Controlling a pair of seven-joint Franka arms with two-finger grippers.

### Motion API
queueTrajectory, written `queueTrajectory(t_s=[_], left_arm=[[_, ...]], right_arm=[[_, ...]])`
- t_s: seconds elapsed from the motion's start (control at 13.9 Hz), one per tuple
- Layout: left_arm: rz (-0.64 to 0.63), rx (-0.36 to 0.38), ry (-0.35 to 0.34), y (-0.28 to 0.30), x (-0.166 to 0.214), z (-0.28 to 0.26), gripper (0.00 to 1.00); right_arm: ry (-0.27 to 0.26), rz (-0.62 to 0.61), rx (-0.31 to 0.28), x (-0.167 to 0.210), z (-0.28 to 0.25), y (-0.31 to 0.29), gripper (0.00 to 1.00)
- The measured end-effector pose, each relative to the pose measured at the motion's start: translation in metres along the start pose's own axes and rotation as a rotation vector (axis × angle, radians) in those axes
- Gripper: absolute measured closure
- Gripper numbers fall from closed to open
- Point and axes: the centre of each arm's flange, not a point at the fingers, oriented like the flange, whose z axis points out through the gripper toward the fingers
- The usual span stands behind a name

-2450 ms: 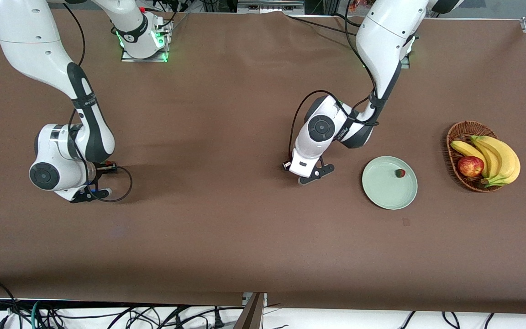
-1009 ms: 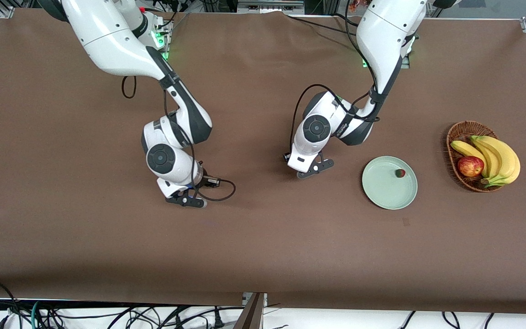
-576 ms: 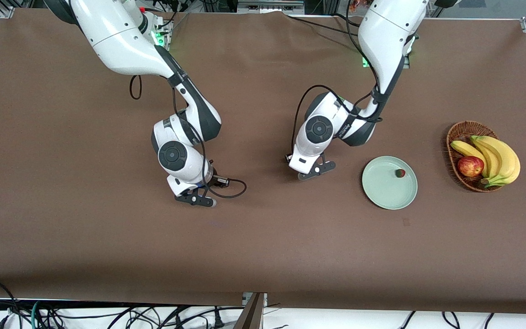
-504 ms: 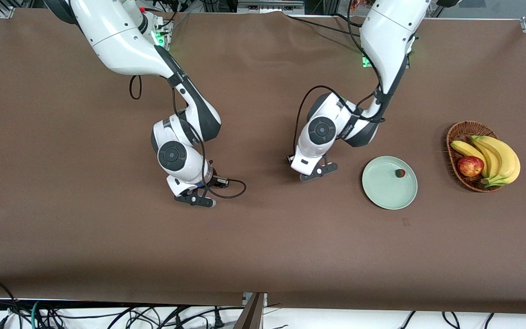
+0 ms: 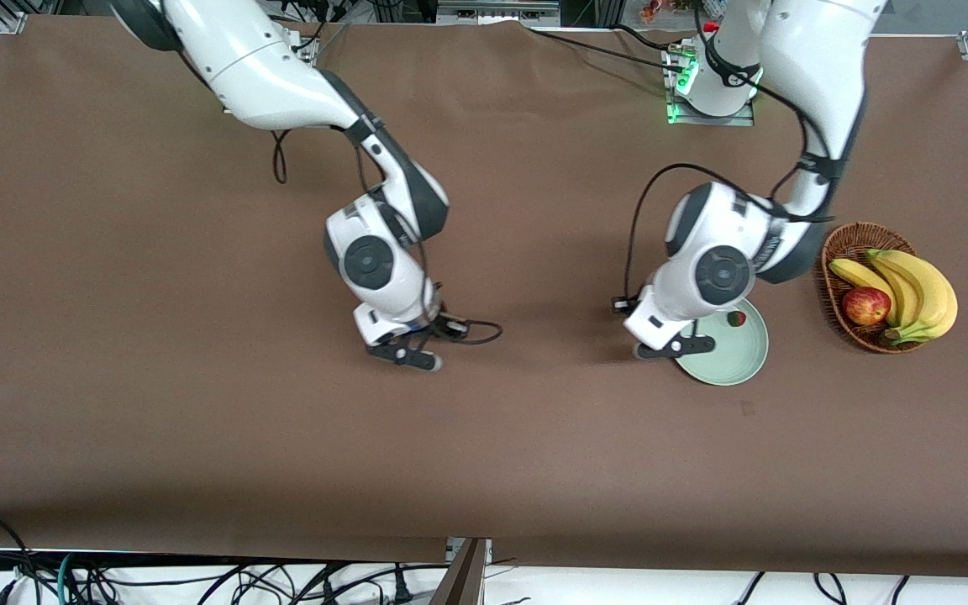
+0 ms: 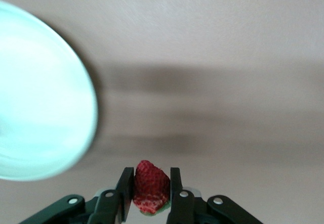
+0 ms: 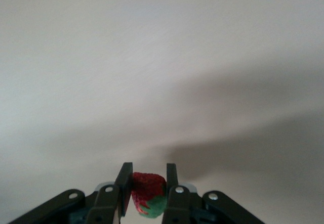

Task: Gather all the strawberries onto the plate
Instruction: 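Place the strawberry on the plate while the right gripper carries the last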

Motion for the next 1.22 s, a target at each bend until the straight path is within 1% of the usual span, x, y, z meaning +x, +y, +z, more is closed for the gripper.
queueTrajectory(t_s=[0.22,0.29,0.43,0.5,0.58,0.65,0.72,0.79,0.86,0.94,1.01,1.08,1.15,1.22], left_arm=[[0.233,-0.015,-0.009,-0.055,0.014,-0.004,0.67],[0.295,-0.021,-0.014,-0.072,0.018,0.0,0.67],[0.389,-0.032,-0.018,-0.1,0.026,0.009,0.67],[0.421,-0.037,-0.015,-0.11,0.03,0.014,0.67],[0.441,-0.04,-0.015,-0.117,0.032,0.019,0.63],[0.448,-0.042,-0.017,-0.121,0.033,0.023,0.53],[0.448,-0.043,-0.018,-0.121,0.034,0.025,0.45],[0.451,-0.043,-0.017,-0.12,0.034,0.024,0.34],[0.455,-0.045,-0.015,-0.117,0.033,0.024,0.23],[0.458,-0.046,-0.014,-0.115,0.033,0.023,0.14],[0.457,-0.046,-0.014,-0.113,0.033,0.021,0.03],[0.448,-0.047,-0.019,-0.112,0.031,0.018,0.0],[0.423,-0.048,-0.025,-0.111,0.029,0.013,0.0],[0.386,-0.049,-0.031,-0.108,0.027,0.007,0.0]], right_arm=[[0.01,0.054,0.058,-0.044,0.011,-0.057,0.69],[0.021,0.068,0.089,-0.055,0.017,-0.071,0.69],[0.046,0.1,0.16,-0.075,0.033,-0.088,0.69],[0.05,0.11,0.18,-0.085,0.044,-0.092,0.69],[0.049,0.113,0.186,-0.093,0.055,-0.093,0.69],[0.046,0.111,0.188,-0.1,0.063,-0.095,0.63],[0.046,0.107,0.188,-0.103,0.068,-0.095,0.63],[0.052,0.101,0.187,-0.103,0.068,-0.096,0.58],[0.061,0.096,0.189,-0.1,0.064,-0.097,0.47],[0.068,0.096,0.184,-0.095,0.061,-0.096,0.38],[0.069,0.099,0.161,-0.087,0.056,-0.094,0.27],[0.069,0.101,0.131,-0.074,0.047,-0.09,0.16],[0.071,0.09,0.113,-0.055,0.029,-0.085,0.07],[0.075,0.064,0.096,-0.031,0.002,-0.078,0.0]])
